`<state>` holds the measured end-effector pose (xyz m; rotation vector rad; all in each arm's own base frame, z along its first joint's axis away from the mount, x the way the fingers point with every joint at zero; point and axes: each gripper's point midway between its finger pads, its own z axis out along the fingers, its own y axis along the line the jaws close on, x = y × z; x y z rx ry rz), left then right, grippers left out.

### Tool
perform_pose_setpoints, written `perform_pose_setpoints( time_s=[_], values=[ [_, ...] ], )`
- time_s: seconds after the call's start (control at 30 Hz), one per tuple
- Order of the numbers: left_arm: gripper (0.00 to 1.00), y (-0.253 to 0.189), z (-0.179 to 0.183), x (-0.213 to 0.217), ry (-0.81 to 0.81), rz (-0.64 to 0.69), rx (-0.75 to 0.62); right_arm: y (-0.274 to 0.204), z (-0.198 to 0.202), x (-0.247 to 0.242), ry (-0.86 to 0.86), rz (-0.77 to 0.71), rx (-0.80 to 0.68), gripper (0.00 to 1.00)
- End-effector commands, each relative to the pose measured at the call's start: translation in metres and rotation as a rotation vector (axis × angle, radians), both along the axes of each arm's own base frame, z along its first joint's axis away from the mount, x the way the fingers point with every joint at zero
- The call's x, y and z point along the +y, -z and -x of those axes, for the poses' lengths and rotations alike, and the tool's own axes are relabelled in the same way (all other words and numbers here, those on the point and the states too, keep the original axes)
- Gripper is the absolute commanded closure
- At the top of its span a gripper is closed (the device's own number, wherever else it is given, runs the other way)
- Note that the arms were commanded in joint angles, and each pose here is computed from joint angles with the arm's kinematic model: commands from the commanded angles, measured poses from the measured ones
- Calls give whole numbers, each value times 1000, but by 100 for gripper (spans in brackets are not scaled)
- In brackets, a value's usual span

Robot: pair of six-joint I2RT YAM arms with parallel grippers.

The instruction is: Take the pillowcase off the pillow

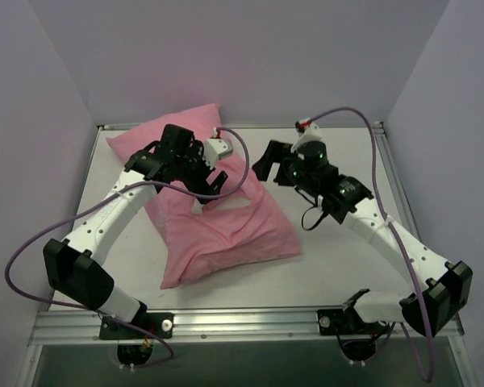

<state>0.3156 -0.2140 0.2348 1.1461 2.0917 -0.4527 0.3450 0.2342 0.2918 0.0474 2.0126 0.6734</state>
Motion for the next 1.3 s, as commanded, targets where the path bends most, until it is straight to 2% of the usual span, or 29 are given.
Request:
perform_pose_setpoints(
  time_s=[0.0,0.13,0.2,0.23,0.27,0.33,0.37,0.43,0.47,0.5,0.57,0.67,0.73,0.77,0.8,0.83,0.9,0.97,1.03,1.1,1.27],
  values=[
    [3,-19,-36,-19,-48,9,-126,37,22,15,49,-10,84,17],
    [3,-1,-29,-35,27,2,-91,62,45,37,29,4,160,17],
    [8,8,-31,-36,16,-17,-97,77,52,43,24,12,182,19],
    [15,10,-34,-34,0,-24,-100,80,52,48,20,3,179,20],
    [35,13,-37,-33,-26,-32,-97,90,53,50,25,6,199,20],
    [52,15,-46,-29,-64,-54,-114,96,52,57,16,-1,201,23],
    [61,14,-47,-29,-68,-52,-115,107,50,58,22,15,217,29],
    [69,14,-48,-31,-64,-47,-109,114,48,60,26,12,224,40],
    [72,14,-48,-31,-69,-46,-107,118,48,60,33,14,233,55],
    [84,13,-49,-31,-79,-47,-112,126,51,58,36,23,248,61],
    [98,15,-62,-17,-169,-92,-141,128,55,53,45,15,253,71],
    [98,9,-91,9,-305,-134,-199,140,70,37,70,7,283,72],
    [98,4,-107,22,-367,-131,-215,161,85,22,89,38,331,79],
    [98,4,-116,37,-426,-137,-215,157,90,15,100,27,323,88],
    [98,1,-122,43,-457,-134,-223,164,97,7,117,35,347,91],
    [98,0,-128,49,-484,-134,-226,177,106,-3,129,53,369,94],
    [98,0,-138,68,-545,-138,-222,173,116,-14,146,33,369,93],
    [98,0,-142,76,-566,-139,-228,170,125,-23,148,21,361,91],
    [98,1,-146,88,-596,-155,-238,171,130,-31,155,33,362,100],
    [98,3,-147,93,-601,-149,-225,172,132,-35,152,29,350,100],
    [97,-1,-125,75,-498,-75,-188,183,128,-27,113,32,332,100]
  ],
)
